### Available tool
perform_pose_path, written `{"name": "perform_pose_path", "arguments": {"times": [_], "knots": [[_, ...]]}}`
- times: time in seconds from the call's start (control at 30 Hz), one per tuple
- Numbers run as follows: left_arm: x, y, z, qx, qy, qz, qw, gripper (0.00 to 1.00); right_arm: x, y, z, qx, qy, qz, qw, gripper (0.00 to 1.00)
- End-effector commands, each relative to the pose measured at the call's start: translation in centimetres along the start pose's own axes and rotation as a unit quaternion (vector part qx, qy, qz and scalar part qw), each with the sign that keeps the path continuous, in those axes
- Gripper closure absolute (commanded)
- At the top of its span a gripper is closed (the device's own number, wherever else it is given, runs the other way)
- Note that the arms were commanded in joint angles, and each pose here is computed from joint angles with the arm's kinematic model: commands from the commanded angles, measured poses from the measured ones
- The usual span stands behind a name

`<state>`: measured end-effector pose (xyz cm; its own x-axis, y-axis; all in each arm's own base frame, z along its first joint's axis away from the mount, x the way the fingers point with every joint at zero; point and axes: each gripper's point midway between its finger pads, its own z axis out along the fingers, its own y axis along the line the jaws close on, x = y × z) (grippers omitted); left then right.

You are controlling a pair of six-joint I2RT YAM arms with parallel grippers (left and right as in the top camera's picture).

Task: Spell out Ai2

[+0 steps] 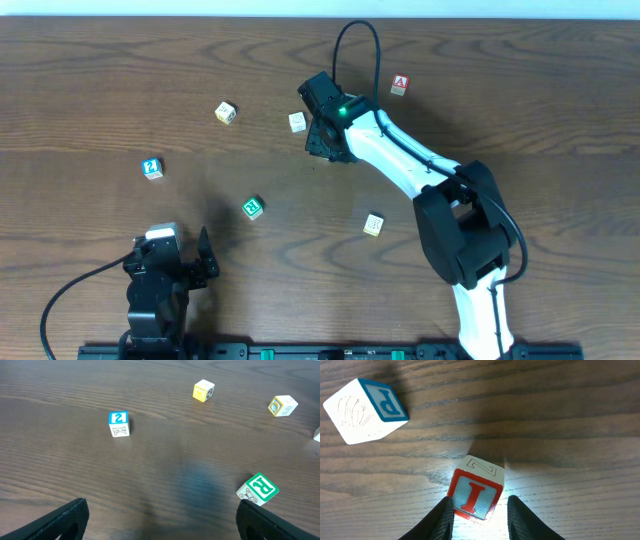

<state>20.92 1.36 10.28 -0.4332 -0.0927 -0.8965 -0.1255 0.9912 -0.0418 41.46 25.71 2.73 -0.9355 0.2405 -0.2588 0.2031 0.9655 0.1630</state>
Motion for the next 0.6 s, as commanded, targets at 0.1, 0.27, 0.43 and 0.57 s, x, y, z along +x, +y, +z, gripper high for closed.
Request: {"name": "perform_pose_path", "arguments": {"times": [0.1,0.27,0.43,0.57], "knots": [[0.5,0.2,0.2,-0.004,0.004,0.009,1.000,0.04,-0.8,-0.8,0.2,0.011,-0.003,-0.061,0.998,0.66],[0.5,0.2,0.2,-0.004,0.004,0.009,1.000,0.05,-0.8,-1.3,0.2,0.016,0.003,-0.109,0.994,0.64],[0.5,0.2,0.2,-0.004,0.004,0.009,1.000,0.05,-0.7,-1.7,0.2,0.022,0.009,-0.166,0.986,0.64],[0.5,0.2,0.2,-0.004,0.004,0.009,1.000,0.05,-0.5,-2.0,0.2,0.028,0.014,-0.195,0.980,0.58]]}}
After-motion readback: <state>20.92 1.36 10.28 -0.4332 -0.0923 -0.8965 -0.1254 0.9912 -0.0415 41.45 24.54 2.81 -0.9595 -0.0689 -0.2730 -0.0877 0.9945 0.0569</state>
